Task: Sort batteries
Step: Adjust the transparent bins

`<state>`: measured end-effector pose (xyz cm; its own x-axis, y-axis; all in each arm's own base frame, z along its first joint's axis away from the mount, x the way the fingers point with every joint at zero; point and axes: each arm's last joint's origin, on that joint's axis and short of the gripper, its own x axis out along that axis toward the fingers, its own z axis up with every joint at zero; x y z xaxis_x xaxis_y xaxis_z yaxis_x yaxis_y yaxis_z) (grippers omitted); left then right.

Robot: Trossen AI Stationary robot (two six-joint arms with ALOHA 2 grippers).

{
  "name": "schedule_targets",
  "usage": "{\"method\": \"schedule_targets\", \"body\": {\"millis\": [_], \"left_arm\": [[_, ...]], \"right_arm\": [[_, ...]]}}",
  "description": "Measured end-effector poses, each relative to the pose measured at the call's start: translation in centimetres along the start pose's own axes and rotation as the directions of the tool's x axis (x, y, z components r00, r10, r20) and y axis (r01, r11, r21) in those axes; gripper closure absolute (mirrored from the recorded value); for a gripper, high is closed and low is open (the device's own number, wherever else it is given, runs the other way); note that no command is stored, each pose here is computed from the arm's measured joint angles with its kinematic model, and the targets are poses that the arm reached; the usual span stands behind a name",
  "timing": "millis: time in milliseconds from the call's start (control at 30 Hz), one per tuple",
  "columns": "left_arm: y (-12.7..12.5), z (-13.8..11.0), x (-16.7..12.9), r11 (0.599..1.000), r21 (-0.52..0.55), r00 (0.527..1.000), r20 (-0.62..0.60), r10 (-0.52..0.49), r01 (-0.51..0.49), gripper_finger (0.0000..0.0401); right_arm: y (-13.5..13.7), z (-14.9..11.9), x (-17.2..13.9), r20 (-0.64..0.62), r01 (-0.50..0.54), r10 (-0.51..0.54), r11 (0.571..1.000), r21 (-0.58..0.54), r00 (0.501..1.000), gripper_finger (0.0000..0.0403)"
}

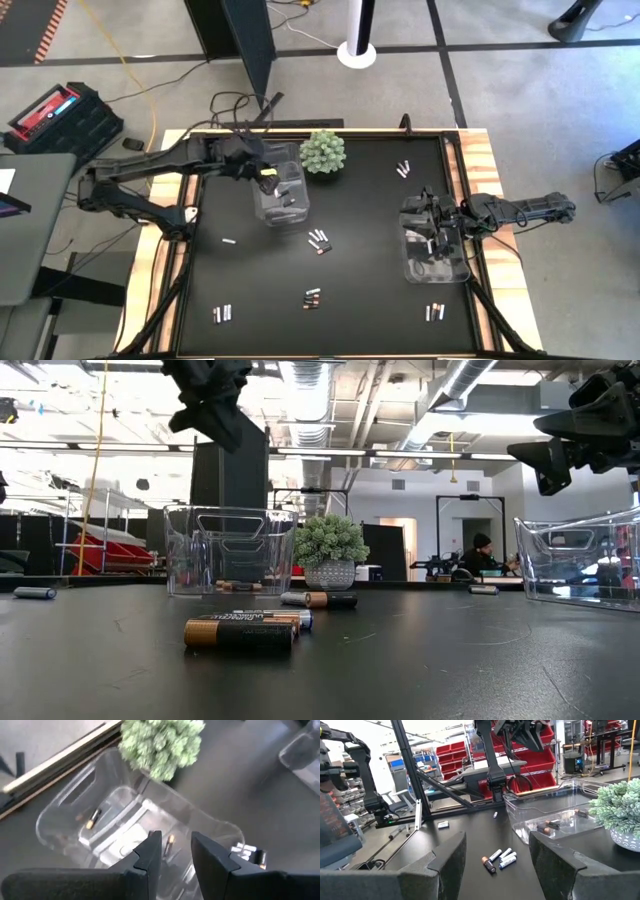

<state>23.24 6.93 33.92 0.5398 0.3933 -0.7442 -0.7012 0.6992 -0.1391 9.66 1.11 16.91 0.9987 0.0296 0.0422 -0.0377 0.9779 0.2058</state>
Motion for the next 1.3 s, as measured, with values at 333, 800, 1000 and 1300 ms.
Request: {"method": "schedule_targets", "body": {"millis": [333, 800, 1000, 1300], "left_arm": [[-1.1, -5.7, 2.7, 0.988, -0.136, 0.984, -0.171, 0.054, -0.078, 0.0299], [-2.9, -8.8, 2.6, 0.977, -0.188, 0.984, -0.166, 0.066, -0.097, 0.0299], [-2.5, -9.0, 2.6, 0.978, -0.132, 0.980, -0.141, 0.143, -0.162, 0.0299], [-1.9, -8.5, 2.9, 0.988, -0.007, 0.976, -0.158, 0.150, -0.153, 0.0299]], "right_arm": [[-0.1, 0.1, 0.0, 0.014, 0.021, -0.021, 1.000, 0.001, 1.000, 0.0168], [-1.8, 4.0, -0.6, 0.162, 0.410, -0.406, 0.912, 0.012, 0.899, 0.0168], [-1.6, 7.4, -0.1, -0.032, 0.513, -0.512, 0.858, 0.024, 0.858, 0.0172], [-1.5, 13.4, 3.4, -0.382, 0.713, -0.623, 0.683, 0.160, 0.683, 0.0196]]}}
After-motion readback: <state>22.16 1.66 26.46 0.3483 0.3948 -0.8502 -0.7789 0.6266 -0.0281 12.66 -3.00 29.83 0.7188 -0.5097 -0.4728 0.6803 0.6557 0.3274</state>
